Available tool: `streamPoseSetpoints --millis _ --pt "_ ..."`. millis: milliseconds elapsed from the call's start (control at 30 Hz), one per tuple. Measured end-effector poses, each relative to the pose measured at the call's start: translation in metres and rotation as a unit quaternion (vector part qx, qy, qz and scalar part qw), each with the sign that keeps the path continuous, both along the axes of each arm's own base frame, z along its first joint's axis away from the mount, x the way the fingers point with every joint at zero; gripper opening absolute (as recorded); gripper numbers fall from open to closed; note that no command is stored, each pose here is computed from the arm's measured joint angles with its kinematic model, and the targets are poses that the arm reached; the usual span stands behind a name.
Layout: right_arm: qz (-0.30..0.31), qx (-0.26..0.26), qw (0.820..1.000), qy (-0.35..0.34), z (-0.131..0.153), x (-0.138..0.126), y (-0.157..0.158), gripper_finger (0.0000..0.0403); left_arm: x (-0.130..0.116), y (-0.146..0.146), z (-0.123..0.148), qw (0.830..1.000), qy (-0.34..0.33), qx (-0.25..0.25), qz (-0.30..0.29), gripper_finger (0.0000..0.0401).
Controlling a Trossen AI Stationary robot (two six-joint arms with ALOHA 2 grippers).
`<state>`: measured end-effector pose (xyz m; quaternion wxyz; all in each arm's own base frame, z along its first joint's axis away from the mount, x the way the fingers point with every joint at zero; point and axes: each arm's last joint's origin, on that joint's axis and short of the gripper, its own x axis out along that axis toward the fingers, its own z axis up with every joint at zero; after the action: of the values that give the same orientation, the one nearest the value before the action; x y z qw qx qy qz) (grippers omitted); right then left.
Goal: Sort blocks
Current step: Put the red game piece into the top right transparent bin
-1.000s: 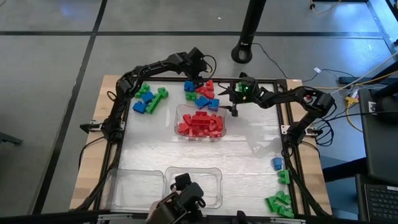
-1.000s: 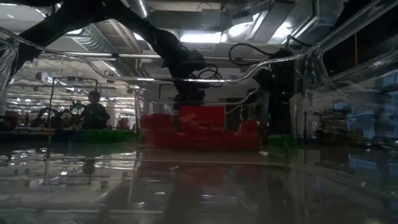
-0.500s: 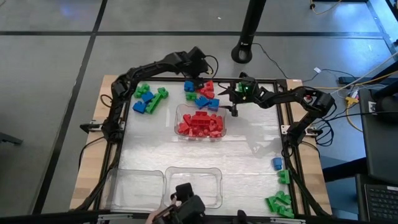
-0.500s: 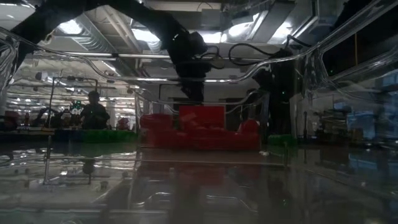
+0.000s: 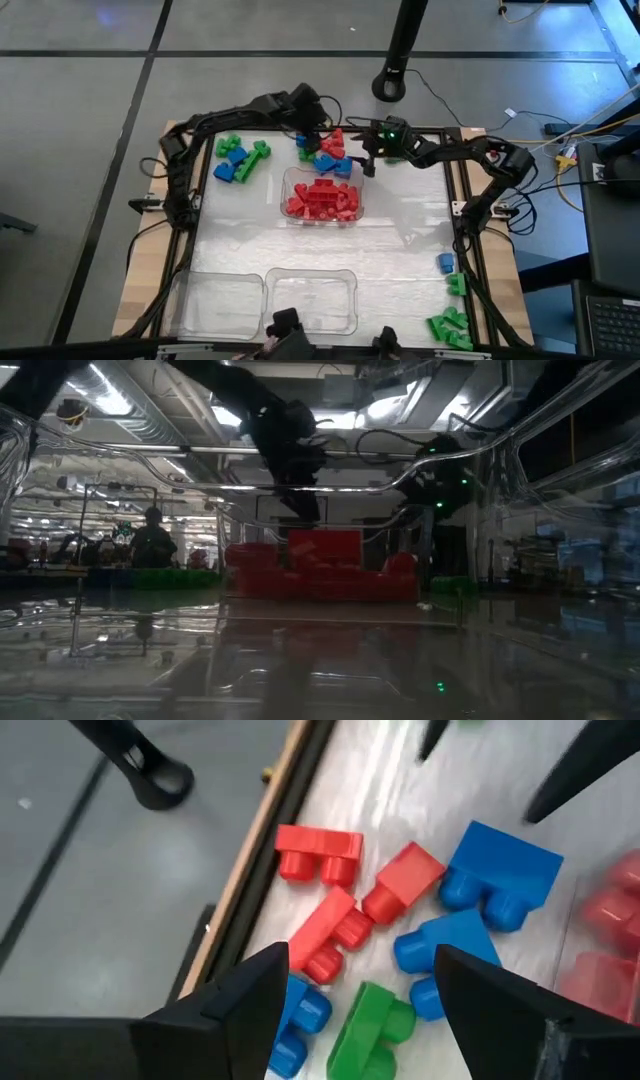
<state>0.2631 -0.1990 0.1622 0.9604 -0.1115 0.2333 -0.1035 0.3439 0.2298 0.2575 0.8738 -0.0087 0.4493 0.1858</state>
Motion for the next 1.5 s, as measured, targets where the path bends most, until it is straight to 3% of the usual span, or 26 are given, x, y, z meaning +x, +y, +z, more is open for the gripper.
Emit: streamPoseSetpoints --millis 333,600,800,1200,1500 --pt "0.000 0.063 0.992 0.109 0.000 0.053 -0.028 0.0303 -0.062 -0.034 -0.001 0.986 -0.140 0.087 0.023 0.0241" --pt "-0.002 0.088 0.983 0.161 -0.007 0.061 -0.026 0.0303 -0.092 -0.043 -0.013 0.967 -0.216 0.124 0.049 0.0241" --pt "-0.027 0.091 0.982 0.163 -0.014 0.062 -0.029 0.0289 -0.093 -0.045 -0.018 0.969 -0.209 0.120 0.047 0.0241" --pt "-0.052 0.085 0.978 0.184 -0.022 0.060 -0.032 0.0186 -0.089 -0.051 -0.019 0.972 -0.203 0.114 0.035 0.0241" --pt "-0.031 0.055 0.981 0.184 -0.026 0.062 -0.034 0.0174 -0.085 -0.058 -0.020 0.974 -0.197 0.111 0.021 0.0241"
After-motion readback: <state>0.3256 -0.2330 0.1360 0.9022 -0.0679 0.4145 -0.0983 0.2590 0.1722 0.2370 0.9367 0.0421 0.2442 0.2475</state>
